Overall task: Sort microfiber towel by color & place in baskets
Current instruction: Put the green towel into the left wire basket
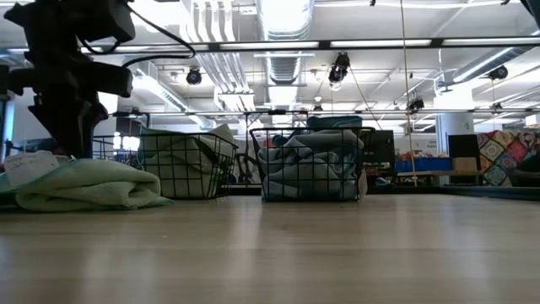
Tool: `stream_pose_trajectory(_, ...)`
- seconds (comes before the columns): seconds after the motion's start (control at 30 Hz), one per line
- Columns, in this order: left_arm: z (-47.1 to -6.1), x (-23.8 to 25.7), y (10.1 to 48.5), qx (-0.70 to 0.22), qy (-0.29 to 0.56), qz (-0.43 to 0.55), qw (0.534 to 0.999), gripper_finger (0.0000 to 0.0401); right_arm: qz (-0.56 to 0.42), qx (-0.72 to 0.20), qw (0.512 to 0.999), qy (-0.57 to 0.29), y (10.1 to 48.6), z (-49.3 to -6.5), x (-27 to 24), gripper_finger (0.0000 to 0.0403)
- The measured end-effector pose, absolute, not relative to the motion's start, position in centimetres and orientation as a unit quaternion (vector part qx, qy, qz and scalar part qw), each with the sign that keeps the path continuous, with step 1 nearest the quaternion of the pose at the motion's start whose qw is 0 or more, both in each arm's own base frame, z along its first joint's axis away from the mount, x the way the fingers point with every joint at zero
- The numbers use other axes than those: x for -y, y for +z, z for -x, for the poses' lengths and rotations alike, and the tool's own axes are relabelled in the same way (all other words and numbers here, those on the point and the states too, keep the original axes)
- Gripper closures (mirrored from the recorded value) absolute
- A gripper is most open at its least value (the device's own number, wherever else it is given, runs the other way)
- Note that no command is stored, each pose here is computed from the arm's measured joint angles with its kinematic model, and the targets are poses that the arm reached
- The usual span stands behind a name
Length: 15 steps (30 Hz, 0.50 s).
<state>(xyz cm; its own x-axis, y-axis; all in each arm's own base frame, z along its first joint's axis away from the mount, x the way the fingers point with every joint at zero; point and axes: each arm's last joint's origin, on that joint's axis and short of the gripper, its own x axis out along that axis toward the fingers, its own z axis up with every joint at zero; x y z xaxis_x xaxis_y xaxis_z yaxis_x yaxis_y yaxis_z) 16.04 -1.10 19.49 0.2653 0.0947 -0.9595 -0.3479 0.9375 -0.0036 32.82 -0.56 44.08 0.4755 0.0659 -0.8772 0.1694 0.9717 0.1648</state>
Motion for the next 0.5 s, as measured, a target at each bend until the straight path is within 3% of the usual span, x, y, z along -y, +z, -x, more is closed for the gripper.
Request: stream_pose_trajectory(0.5, -15.5, 1.1, 15.7, -0.560, 0.169, 0.163, 0.794, 0.0250, -0.115, -0.511, 0.851, -0.030, 44.1, -32.8, 0.6, 0.0321)
